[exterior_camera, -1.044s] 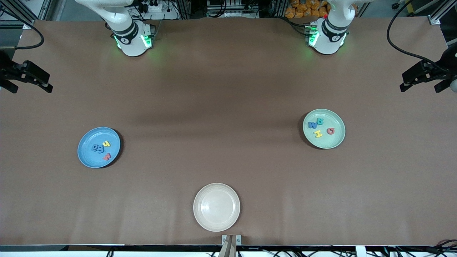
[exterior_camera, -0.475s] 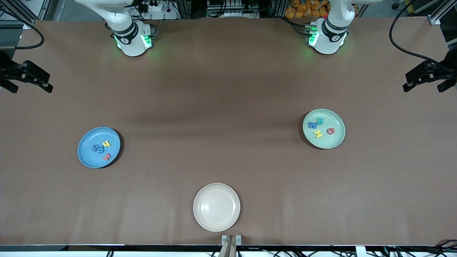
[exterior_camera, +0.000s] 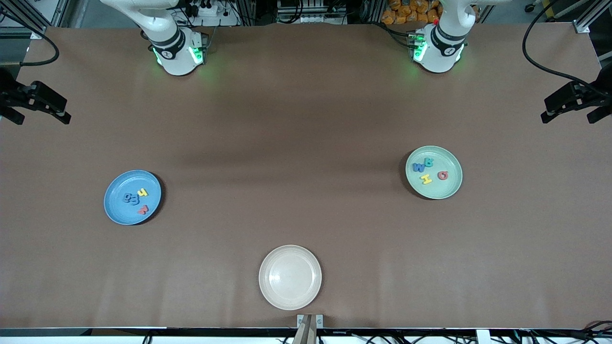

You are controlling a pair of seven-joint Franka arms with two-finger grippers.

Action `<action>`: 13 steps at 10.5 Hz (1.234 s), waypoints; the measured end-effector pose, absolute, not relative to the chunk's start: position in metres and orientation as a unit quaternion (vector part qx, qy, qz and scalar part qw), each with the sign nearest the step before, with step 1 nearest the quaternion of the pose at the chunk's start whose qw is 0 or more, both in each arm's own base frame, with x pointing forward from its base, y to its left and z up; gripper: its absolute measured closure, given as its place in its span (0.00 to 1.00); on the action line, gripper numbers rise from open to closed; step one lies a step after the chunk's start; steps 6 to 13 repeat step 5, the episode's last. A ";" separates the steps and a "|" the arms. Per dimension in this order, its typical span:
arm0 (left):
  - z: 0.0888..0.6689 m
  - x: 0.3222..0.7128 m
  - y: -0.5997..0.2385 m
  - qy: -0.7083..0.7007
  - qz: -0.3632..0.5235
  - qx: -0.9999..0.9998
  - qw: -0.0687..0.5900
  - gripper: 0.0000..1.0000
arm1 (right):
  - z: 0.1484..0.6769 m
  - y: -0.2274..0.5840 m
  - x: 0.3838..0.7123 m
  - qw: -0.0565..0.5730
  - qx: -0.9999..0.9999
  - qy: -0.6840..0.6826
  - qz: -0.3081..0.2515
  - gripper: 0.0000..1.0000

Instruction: Sort upper and lower case letters into plates

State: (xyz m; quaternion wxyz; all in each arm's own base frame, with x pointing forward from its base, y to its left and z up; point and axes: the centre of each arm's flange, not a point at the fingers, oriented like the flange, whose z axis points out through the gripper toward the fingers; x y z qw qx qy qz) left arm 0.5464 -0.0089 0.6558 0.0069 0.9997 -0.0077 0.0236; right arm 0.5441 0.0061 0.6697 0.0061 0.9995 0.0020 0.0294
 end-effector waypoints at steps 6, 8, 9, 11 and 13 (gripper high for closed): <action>0.656 0.546 -0.012 -0.010 0.024 1.000 0.006 0.00 | 0.670 0.006 0.544 0.006 1.000 0.002 0.029 0.00; 0.656 0.546 -0.012 -0.010 0.024 1.000 0.006 0.00 | 0.670 0.006 0.544 0.006 1.000 0.002 0.029 0.00; 0.656 0.546 -0.012 -0.010 0.024 1.000 0.006 0.00 | 0.670 0.006 0.544 0.006 1.000 0.002 0.029 0.00; 0.656 0.546 -0.012 -0.010 0.024 1.000 0.006 0.00 | 0.670 0.006 0.544 0.006 1.000 0.002 0.029 0.00; 0.656 0.546 -0.012 -0.010 0.024 1.000 0.006 0.00 | 0.670 0.006 0.544 0.006 1.000 0.002 0.029 0.00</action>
